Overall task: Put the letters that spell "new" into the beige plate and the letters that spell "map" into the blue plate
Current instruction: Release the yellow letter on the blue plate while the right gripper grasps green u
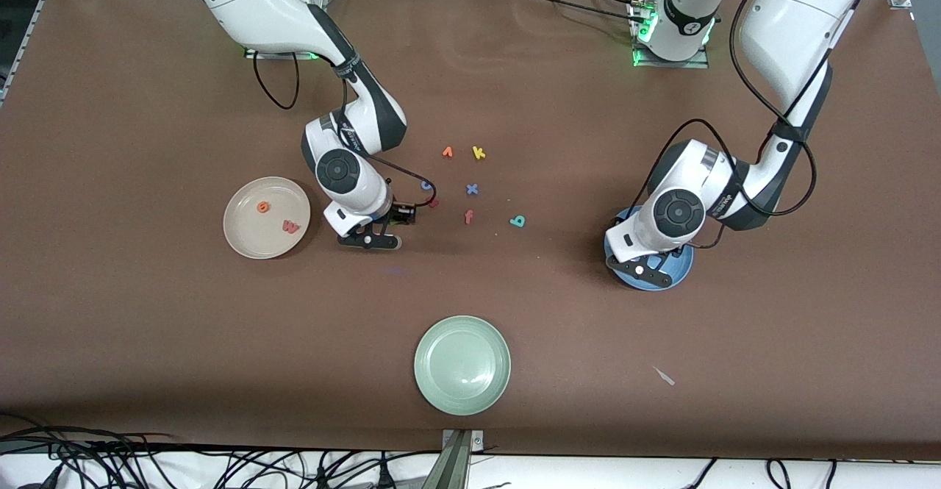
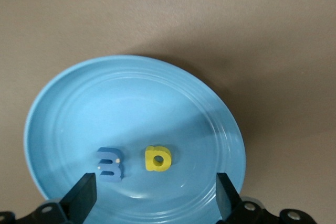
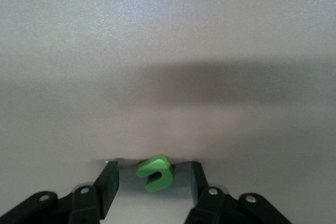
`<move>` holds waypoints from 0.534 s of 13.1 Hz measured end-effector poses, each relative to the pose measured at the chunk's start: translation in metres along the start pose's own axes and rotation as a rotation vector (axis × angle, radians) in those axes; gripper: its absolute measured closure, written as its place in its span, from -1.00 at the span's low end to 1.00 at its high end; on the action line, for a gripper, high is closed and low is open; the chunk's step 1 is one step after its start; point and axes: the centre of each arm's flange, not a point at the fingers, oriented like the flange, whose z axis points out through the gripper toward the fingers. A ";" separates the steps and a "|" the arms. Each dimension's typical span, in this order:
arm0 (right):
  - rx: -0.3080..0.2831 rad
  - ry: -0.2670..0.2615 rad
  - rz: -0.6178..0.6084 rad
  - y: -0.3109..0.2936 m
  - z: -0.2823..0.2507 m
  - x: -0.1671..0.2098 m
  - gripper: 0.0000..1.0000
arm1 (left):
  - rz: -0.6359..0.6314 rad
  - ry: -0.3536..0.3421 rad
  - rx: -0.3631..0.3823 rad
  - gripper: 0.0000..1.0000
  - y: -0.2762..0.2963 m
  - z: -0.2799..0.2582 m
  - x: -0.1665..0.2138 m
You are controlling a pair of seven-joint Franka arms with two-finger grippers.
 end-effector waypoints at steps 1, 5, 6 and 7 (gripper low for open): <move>0.000 0.000 -0.002 -0.001 0.000 -0.001 -0.15 | 0.000 0.008 0.003 -1.00 0.000 -0.007 0.000; 0.000 0.001 -0.003 -0.002 0.000 -0.001 0.07 | -0.004 0.037 -0.006 -1.00 0.030 -0.025 0.002; 0.000 0.001 -0.003 -0.001 -0.001 -0.001 0.18 | -0.015 0.041 -0.006 -1.00 0.038 -0.027 0.003; 0.000 0.001 -0.003 -0.001 -0.001 -0.001 0.19 | -0.034 0.044 -0.005 -1.00 0.046 -0.028 0.003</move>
